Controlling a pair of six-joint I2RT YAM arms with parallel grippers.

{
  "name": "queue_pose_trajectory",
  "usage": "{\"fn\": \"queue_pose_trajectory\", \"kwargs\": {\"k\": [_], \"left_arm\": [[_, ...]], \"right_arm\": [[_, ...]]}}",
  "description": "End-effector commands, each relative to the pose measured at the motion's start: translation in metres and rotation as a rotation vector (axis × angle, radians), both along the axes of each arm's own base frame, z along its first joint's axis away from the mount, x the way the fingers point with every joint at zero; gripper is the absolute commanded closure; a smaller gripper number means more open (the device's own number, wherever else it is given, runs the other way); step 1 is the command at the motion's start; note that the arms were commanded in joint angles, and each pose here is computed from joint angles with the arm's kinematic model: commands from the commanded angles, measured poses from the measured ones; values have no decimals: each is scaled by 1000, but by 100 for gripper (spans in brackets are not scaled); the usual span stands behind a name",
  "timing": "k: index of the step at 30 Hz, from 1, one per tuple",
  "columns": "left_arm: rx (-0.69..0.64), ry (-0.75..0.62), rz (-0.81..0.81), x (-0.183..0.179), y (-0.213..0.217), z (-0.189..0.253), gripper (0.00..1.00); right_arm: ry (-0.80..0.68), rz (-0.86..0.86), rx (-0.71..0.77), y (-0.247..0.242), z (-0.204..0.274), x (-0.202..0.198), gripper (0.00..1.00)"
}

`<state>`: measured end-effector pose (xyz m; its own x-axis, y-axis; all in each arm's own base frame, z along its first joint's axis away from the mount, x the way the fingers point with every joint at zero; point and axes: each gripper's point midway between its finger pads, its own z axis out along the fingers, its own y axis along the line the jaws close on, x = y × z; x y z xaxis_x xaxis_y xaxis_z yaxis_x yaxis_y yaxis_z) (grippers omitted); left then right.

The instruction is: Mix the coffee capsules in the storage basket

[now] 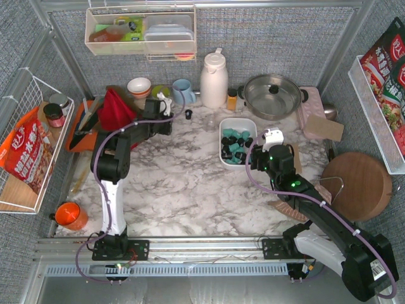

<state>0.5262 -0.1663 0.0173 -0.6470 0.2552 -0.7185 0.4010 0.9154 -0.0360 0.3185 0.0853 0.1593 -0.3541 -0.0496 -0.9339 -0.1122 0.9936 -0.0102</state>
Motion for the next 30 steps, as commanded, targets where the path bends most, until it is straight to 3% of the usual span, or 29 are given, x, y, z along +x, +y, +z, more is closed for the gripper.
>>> {"fn": "queue_pose_trajectory", "kwargs": {"k": [1, 7, 16, 23, 30], "left_arm": [[-47, -35, 32, 2, -3, 15, 50], [-144, -106, -7, -11, -34, 59, 53], [-322, -219, -215, -58, -148, 137, 53], [-424, -191, -367, -92, -233, 139, 48], [-431, -144, -410, -101, -268, 121, 35]], "right_arm": [[-22, 1, 8, 1, 5, 2, 36], [-18, 1, 8, 2, 4, 3, 36], [-21, -2, 11, 2, 4, 3, 36], [-32, -9, 13, 0, 7, 2, 36], [-36, -9, 15, -1, 8, 2, 36]]}}
